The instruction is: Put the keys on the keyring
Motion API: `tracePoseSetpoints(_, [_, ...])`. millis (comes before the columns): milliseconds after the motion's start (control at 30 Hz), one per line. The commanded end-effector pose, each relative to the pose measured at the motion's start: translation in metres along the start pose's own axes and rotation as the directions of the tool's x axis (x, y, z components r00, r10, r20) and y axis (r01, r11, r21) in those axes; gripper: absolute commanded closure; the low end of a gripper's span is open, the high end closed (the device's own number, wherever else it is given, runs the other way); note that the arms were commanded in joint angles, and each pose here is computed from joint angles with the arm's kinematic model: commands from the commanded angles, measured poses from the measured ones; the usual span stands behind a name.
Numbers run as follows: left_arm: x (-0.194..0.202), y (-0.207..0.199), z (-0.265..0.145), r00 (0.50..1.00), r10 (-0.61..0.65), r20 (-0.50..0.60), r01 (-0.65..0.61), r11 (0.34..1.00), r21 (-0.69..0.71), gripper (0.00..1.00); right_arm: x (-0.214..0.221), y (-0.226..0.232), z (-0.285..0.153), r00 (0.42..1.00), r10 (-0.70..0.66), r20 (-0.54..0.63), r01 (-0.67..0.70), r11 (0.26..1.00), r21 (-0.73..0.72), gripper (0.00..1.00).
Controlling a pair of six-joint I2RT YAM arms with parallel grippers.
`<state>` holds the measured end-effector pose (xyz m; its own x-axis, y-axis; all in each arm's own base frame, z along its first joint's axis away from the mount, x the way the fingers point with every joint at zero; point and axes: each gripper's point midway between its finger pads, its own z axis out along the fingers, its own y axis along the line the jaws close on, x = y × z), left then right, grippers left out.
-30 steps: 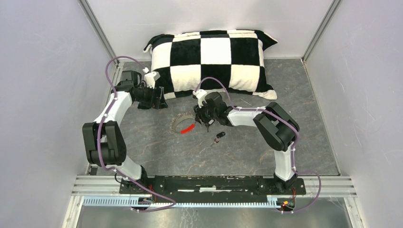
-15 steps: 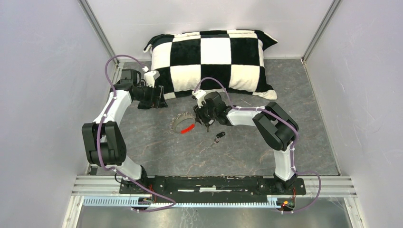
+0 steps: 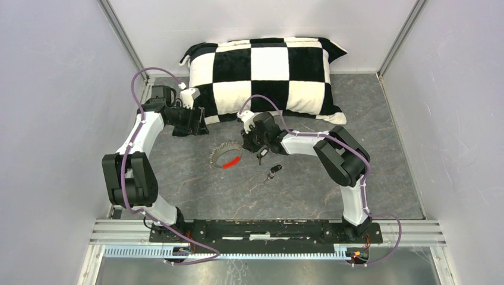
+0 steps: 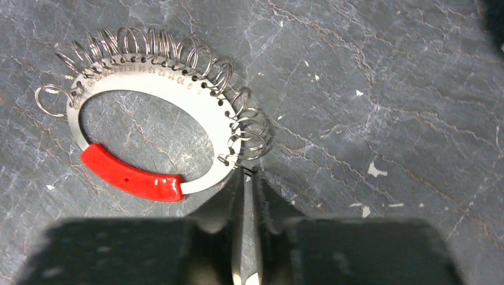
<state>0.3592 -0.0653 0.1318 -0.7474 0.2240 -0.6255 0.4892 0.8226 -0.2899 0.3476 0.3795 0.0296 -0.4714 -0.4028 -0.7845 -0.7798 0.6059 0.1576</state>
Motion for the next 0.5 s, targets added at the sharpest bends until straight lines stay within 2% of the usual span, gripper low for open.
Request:
tracePoseSetpoints(0, [-0.013,-0.01,-0.011,0.996,0.08,0.042,-0.081,0.997,0.021,0.09,-0.016,0.009,0.007,0.999,-0.025,0.035,0.027,0.998,-0.053,0.92])
tracePoseSetpoints(33, [-0.012,-0.011,-0.009,0.996,0.08,0.037,-0.081,0.996,0.029,0.09,-0.017,0.011,0.006,0.999,-0.026,0.036,0.028,0.998,-0.058,0.99])
tracePoseSetpoints(67, [-0.01,-0.014,-0.009,0.996,0.085,0.033,-0.086,0.995,0.041,0.08,-0.018,0.011,0.005,0.999,-0.027,0.039,0.029,0.998,-0.059,1.0])
tracePoseSetpoints(200, [-0.008,-0.03,-0.011,0.991,0.131,0.037,-0.134,0.986,0.103,0.01,-0.027,0.016,-0.007,0.997,-0.032,0.068,0.036,0.997,-0.062,1.0])
tracePoseSetpoints(367, [-0.007,-0.053,-0.021,0.969,0.226,0.098,-0.24,0.955,0.174,0.0,-0.059,0.029,-0.032,0.989,-0.062,0.133,0.071,0.996,-0.063,1.0])
tracePoseSetpoints(467, [-0.001,-0.075,-0.033,0.946,0.296,0.13,-0.32,0.915,0.246,0.0,-0.081,0.043,-0.046,0.982,-0.087,0.17,0.1,0.992,-0.072,1.0])
